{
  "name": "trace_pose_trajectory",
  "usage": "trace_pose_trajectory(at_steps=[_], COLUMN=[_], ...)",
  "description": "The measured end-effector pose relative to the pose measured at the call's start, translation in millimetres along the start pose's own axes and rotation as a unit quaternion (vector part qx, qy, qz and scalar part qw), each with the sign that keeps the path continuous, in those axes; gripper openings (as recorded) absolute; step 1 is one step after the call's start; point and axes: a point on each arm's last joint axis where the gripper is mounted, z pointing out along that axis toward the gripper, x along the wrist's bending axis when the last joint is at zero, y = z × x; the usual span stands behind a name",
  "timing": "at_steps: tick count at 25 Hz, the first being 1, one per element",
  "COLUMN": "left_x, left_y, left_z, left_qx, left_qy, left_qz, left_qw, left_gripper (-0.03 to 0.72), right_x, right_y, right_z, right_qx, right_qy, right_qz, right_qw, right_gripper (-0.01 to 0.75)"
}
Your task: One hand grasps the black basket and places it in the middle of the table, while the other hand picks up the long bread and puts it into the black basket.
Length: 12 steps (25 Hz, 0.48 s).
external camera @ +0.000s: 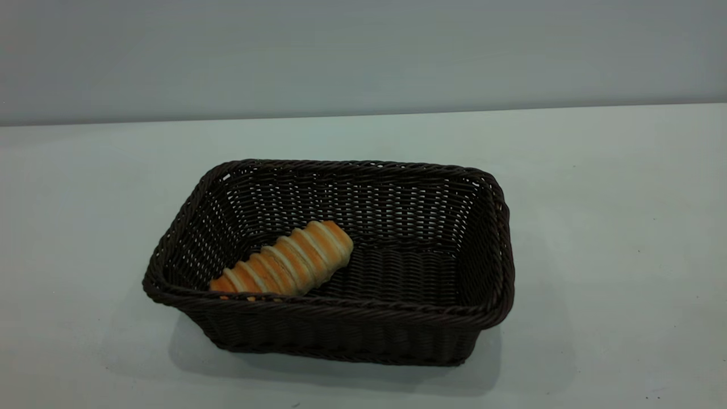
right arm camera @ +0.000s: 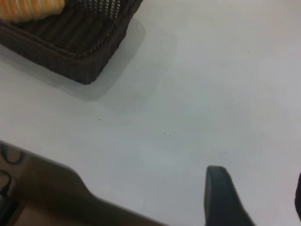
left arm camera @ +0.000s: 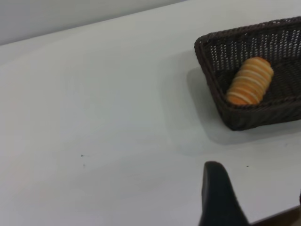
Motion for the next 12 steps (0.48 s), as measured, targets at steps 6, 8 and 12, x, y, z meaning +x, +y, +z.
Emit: trace_pose_trajectory(at_steps=[6,8,12], left_x=[-9.1,-10.5,-13.9], left_y=[-1.7,-4.9,-16.2], left_z=[0.6,5.8,22.6], left_qx=[0.006,0.016,0.052], left_qy=[-0.049,-0.051,-0.052], left_qz=[0.003,0.018,0.035], left_qw=[0.999,0.998,0.997], left_gripper=[0.448,0.448,0.448], right_x=[0.0,0.0,0.0], right_y=[0.0,0.0,0.0], right_z=[0.0,0.0,0.0], right_qx=[0.0,0.0,0.0], right_qy=[0.0,0.0,0.0], right_qz=[0.0,0.0,0.0], right_qw=[1.0,1.0,1.0], right_gripper=[0.388,0.388,0.388])
